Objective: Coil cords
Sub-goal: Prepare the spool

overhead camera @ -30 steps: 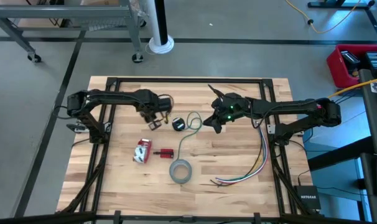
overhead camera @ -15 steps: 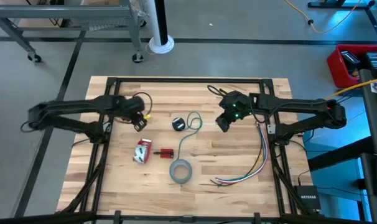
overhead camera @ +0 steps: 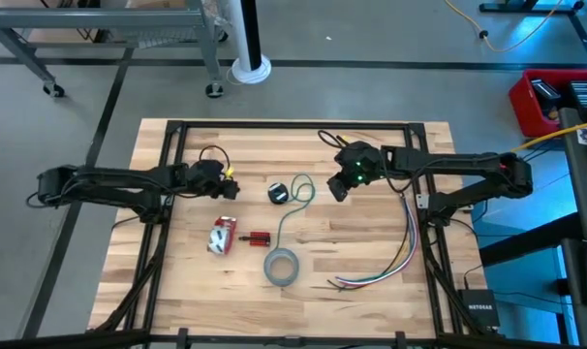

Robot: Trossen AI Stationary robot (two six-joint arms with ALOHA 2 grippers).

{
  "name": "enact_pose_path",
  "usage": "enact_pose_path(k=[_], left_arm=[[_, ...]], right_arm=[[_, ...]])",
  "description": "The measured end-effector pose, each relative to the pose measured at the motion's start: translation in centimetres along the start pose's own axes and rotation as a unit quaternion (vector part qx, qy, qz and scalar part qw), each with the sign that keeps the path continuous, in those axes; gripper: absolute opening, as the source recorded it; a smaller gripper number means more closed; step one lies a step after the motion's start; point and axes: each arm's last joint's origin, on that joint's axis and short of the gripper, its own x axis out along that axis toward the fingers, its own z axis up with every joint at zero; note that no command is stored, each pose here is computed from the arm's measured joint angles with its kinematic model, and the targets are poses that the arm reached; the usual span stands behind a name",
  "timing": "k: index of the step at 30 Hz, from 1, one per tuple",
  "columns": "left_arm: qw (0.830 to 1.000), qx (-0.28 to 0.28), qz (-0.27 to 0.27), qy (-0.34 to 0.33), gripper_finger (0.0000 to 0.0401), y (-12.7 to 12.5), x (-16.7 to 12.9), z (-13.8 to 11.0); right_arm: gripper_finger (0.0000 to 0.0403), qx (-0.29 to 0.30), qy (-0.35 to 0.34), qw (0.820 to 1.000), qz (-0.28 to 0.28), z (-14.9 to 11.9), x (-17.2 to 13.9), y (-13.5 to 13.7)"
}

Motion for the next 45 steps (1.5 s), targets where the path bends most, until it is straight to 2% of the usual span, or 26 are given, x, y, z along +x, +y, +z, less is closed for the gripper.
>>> enact_pose_path(k=[6,12,14,20,27,35,45], left_arm=[[0.998,-0.039,-0.052,0.003,0.0104,-1.0,1.8,0.3],[0.996,-0.087,-0.023,0.022,0.0104,-0.5,3.8,-0.2],[0.994,-0.099,-0.032,0.026,0.0104,-0.5,4.4,-0.2],[0.992,-0.102,-0.080,0.007,0.0104,-1.5,5.9,0.3],[0.993,-0.104,-0.059,0.015,0.0104,-1.9,7.6,0.7],[0.993,-0.084,-0.075,0.029,0.0104,-3.5,8.7,1.4],[0.992,-0.073,-0.083,0.062,0.0104,-4.2,10.1,1.5]], right_arm=[[0.0060,0.000,-0.008,1.000,0.004,0.2,0.4,0.1],[0.0060,0.000,-0.008,1.000,0.004,0.2,0.4,0.1],[0.0060,0.000,-0.008,1.000,0.005,0.2,0.4,0.1],[0.0060,0.000,-0.011,1.000,0.007,0.3,0.4,0.1],[0.0060,0.000,-0.010,1.000,0.012,0.3,0.4,0.2],[0.0060,0.000,-0.010,1.000,0.012,0.3,0.4,0.2],[0.0060,-0.001,-0.010,1.000,0.012,0.3,0.4,0.2]])
